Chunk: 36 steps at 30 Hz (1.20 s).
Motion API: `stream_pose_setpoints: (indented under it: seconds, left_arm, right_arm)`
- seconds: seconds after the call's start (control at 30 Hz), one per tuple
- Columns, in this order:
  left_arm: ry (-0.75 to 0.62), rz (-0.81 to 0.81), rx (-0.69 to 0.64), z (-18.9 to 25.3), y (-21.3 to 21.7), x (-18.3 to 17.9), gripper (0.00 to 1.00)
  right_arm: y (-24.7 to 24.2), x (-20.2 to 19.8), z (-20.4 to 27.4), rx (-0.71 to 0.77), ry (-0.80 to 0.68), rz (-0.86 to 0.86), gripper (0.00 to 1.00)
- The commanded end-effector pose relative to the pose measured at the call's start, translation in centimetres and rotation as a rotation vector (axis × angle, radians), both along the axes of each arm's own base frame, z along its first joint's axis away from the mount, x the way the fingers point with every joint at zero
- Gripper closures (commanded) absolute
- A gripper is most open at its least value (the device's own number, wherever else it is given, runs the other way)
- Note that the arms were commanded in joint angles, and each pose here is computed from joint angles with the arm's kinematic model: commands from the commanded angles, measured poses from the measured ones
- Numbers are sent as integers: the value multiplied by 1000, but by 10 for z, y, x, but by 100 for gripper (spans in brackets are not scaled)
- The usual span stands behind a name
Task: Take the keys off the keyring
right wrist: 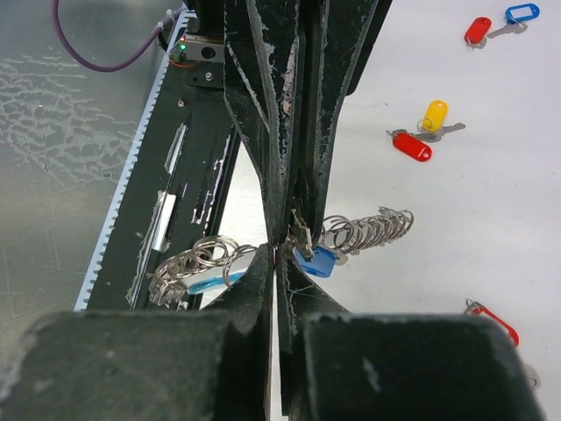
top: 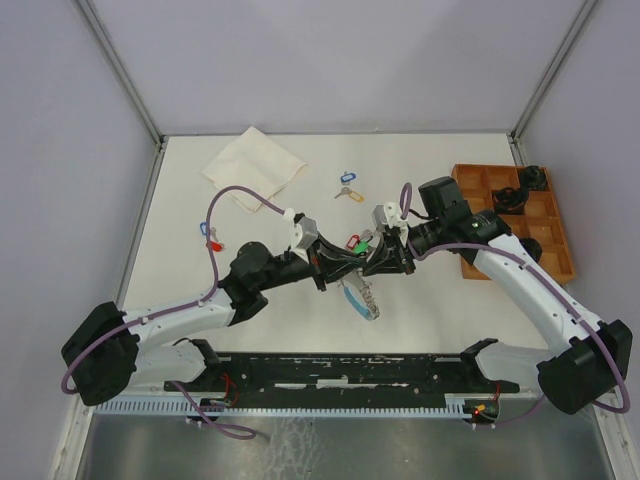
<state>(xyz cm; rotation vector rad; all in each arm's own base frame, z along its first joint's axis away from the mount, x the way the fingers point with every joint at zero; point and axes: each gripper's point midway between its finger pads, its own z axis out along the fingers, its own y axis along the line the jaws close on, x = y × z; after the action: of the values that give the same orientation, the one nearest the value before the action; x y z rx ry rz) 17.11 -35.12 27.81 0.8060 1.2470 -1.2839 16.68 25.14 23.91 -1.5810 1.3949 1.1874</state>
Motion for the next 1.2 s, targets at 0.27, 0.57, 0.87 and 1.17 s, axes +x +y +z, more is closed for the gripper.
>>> stream_pose_setpoints:
  seconds: [0.27, 0.57, 0.87, 1.17]
  left_arm:
    - [-91, 35, -132, 44, 21, -10, 97]
    - [-104, 24, -124, 37, 29, -19, 97]
    - [-128, 25, -122, 36, 35, -24, 97]
    - [-145, 15, -116, 36, 38, -28, 97]
  right_arm:
    - [0, -4, 19, 49, 2, 9, 99]
    - [3, -2, 23, 96, 101, 4, 99]
    - [6, 1, 25, 127, 194, 4, 99]
    - [11, 6, 19, 138, 303, 8, 99]
